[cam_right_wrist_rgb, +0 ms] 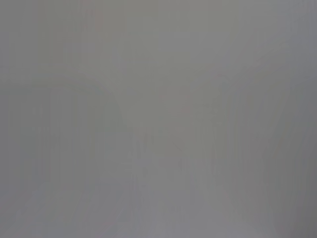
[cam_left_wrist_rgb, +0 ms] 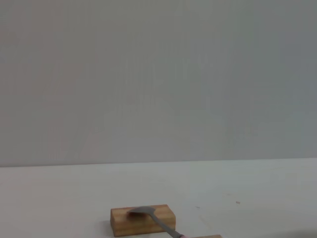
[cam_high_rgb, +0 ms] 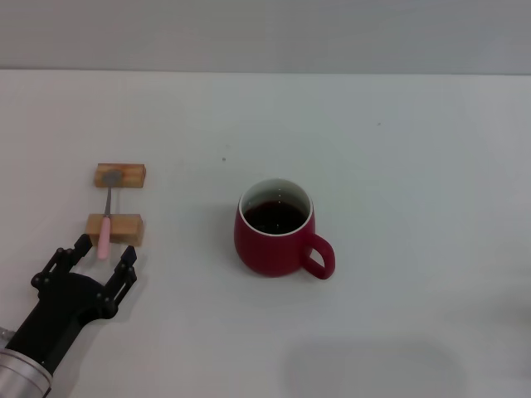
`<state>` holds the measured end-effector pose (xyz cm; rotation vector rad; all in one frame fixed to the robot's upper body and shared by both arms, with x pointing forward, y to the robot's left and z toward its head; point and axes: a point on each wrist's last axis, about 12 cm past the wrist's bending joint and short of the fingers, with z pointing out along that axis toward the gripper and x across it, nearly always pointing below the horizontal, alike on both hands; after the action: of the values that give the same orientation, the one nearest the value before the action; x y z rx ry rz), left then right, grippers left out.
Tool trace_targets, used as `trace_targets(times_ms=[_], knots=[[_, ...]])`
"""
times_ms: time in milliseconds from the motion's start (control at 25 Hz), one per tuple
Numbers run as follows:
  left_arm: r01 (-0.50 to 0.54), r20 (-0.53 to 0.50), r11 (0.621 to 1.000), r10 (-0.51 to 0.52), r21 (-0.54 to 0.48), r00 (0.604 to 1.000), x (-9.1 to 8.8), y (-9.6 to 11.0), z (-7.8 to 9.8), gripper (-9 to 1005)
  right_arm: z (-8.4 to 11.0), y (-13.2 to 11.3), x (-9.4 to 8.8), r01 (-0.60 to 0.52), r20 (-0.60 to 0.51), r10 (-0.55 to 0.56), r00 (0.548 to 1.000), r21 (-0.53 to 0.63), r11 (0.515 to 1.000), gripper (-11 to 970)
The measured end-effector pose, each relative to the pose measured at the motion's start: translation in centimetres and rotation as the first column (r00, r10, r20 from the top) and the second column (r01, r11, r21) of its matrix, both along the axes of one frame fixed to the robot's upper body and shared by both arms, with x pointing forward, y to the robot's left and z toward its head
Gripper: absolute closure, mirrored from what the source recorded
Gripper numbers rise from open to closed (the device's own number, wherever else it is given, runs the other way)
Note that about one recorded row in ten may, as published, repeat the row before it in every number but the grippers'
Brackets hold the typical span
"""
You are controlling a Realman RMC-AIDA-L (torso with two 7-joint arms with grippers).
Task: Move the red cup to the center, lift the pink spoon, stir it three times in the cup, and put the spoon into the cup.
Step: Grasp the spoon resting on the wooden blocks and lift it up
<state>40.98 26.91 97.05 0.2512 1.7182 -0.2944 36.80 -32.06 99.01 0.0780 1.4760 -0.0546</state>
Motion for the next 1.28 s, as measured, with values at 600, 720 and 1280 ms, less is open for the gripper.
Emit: trace_targets(times_ms=[600,720,1280], knots=[[0.002,0.005,1.000,-0.002,0.002,1.000,0.03,-0.01,0.05,408,0.00,-0.01,-0.05,0.001,0.000,-0.001,1.000,-0.004,1.000,960],[0.002,0.006,1.000,-0.002,0.004,1.000,0.07,0.02,0.07,412,0.04,0.01,-0.06,0.001,0.004,-0.001,1.000,-0.004,1.000,960],[0.003,0.006,1.000,-0.003,0.002,1.000,0.12,0.03,0.09,444,0.14,0.06,-0.07,0.001,0.013,-0.001,1.000,-0.002,1.000,959]])
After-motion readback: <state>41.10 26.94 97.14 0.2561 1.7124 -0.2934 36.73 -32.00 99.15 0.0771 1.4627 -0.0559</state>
